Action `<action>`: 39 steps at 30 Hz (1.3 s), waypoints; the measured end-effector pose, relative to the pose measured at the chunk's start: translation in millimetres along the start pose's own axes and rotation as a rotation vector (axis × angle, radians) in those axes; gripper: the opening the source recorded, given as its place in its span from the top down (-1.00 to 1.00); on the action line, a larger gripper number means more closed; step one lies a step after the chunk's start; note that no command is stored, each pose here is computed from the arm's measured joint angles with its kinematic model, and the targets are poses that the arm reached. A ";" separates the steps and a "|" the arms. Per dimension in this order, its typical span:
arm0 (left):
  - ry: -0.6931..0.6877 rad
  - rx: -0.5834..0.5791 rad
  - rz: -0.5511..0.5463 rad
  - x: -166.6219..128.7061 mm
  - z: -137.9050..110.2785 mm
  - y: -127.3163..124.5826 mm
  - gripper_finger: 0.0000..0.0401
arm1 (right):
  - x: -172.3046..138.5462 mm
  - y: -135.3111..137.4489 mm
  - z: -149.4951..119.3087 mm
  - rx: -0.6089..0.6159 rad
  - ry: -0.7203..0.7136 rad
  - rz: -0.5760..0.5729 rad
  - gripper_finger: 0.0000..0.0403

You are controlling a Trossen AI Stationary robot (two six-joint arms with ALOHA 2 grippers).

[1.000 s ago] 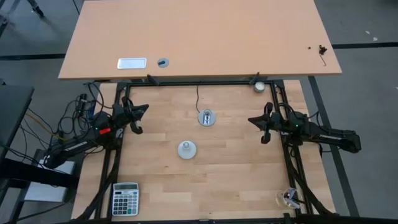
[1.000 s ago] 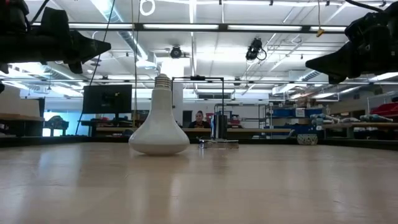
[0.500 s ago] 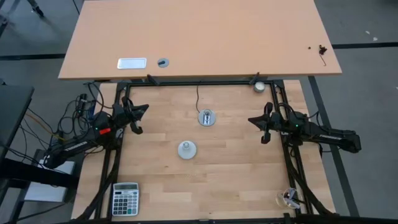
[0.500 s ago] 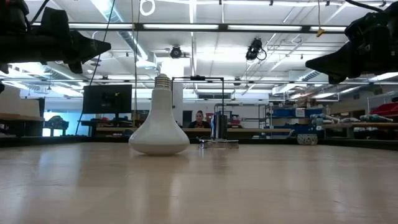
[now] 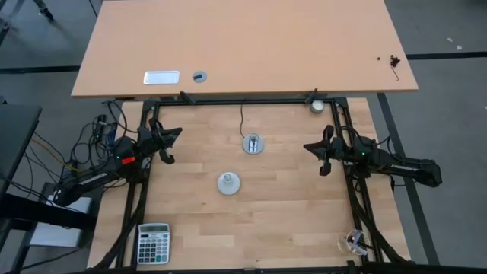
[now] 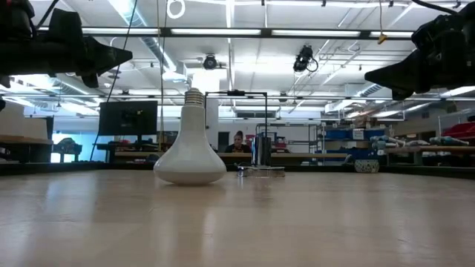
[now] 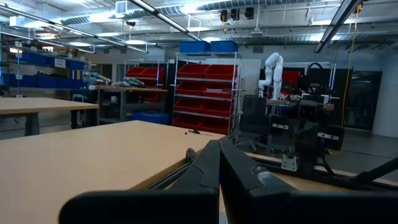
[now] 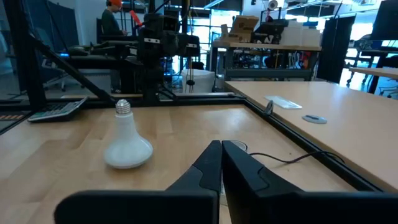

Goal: Screw lightbulb

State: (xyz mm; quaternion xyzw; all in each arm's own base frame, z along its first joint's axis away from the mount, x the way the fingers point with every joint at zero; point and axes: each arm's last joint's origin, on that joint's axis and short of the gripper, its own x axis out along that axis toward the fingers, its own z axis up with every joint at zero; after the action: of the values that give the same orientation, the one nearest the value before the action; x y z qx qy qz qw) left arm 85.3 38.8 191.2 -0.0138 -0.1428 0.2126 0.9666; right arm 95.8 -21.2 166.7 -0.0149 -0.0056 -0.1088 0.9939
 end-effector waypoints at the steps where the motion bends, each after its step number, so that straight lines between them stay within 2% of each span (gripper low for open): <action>1: 0.000 0.000 0.000 0.0 0.0 0.0 0.97 | 0.0 0.0 0.0 0.000 0.000 0.000 0.90; 14: 0.000 0.000 0.000 0.0 0.1 0.0 0.97 | 0.0 0.0 0.7 0.000 -0.008 -0.001 0.90; 21: 0.000 0.000 0.000 0.0 0.0 0.0 0.97 | -0.9 -0.4 13.3 0.007 -0.138 -0.003 0.91; 26: -0.001 0.000 0.000 0.0 0.2 0.0 0.97 | -1.7 -0.7 18.0 0.154 -0.188 0.003 0.92; 33: -0.001 0.000 0.000 0.0 0.1 0.0 0.97 | -1.7 -2.1 26.9 0.273 -0.281 -0.018 0.89; 39: 0.000 0.000 0.000 0.0 0.0 0.0 0.97 | 5.7 -3.0 25.4 0.317 -0.256 -0.046 0.85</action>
State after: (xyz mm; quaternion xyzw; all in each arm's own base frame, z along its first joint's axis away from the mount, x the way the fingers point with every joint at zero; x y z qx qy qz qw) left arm 85.3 38.8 191.2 -0.0137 -0.1429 0.2126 0.9665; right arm 100.6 -24.6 192.2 0.1282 -0.1494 -0.1265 0.9722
